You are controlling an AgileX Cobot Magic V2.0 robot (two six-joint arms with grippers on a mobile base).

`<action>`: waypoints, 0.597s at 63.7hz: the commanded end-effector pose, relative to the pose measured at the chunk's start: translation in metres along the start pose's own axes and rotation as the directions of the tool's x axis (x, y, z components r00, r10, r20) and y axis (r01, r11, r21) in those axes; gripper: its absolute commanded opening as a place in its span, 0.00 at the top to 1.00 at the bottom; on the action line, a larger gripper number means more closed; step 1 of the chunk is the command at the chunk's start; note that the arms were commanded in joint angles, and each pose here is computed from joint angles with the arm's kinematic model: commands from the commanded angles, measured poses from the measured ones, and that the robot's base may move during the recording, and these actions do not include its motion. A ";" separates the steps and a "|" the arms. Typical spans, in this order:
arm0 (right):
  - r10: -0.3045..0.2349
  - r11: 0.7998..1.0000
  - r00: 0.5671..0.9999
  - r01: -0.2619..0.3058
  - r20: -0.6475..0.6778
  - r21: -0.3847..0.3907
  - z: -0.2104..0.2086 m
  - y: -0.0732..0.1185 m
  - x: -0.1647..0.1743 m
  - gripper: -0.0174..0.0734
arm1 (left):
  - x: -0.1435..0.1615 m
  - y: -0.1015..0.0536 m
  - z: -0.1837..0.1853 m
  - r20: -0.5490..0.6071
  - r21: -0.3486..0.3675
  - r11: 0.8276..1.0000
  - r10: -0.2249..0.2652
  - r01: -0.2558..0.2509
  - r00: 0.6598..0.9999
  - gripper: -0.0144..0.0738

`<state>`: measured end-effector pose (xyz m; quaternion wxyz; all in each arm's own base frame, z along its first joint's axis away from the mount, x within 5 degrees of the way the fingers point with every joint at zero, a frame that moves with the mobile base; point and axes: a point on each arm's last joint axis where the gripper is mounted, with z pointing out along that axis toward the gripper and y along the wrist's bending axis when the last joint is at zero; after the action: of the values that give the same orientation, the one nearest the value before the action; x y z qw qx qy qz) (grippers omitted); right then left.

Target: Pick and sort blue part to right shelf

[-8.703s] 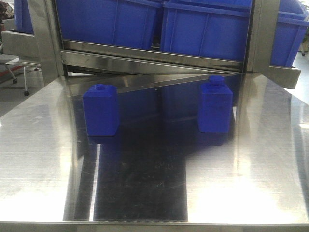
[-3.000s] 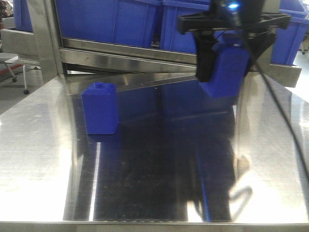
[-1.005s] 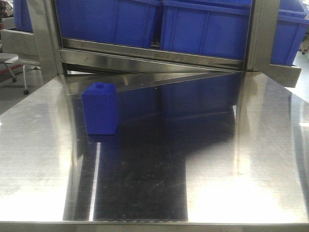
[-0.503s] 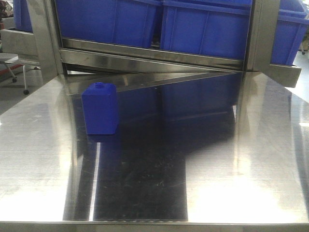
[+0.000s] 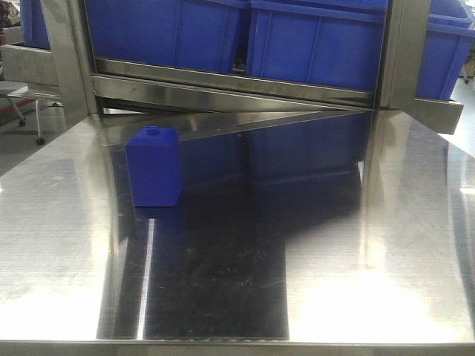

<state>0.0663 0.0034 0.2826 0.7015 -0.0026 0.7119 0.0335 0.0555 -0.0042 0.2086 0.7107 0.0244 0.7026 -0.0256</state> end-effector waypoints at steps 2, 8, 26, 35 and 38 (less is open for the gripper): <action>-0.020 1.000 0.993 0.020 0.114 0.003 -0.001 0.000 -0.018 0.37 | -0.033 0.000 -0.009 0.082 0.004 1.000 -0.019 0.019 0.996 0.69; -0.020 1.000 0.993 0.020 0.114 0.003 -0.001 0.000 -0.018 0.37 | -0.052 -0.002 -0.015 0.092 0.020 0.999 -0.051 0.050 0.994 0.69; -0.020 1.000 0.993 0.020 0.114 0.003 -0.001 0.000 -0.018 0.37 | -0.081 -0.004 -0.015 0.007 0.037 0.997 -0.064 0.064 0.998 0.69; -0.020 1.000 0.993 0.020 0.114 0.003 -0.001 0.000 -0.018 0.37 | -0.088 -0.004 0.002 -0.070 0.033 0.997 -0.071 0.073 0.995 0.69; -0.020 1.000 0.993 0.020 0.114 0.003 -0.001 0.000 -0.018 0.37 | -0.090 -0.004 0.008 -0.095 0.031 0.997 -0.071 0.074 0.993 0.69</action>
<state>0.0663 0.0034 0.2826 0.7015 -0.0026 0.7119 0.0335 0.0529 -0.0082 0.2793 0.6555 0.0237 0.7527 -0.0559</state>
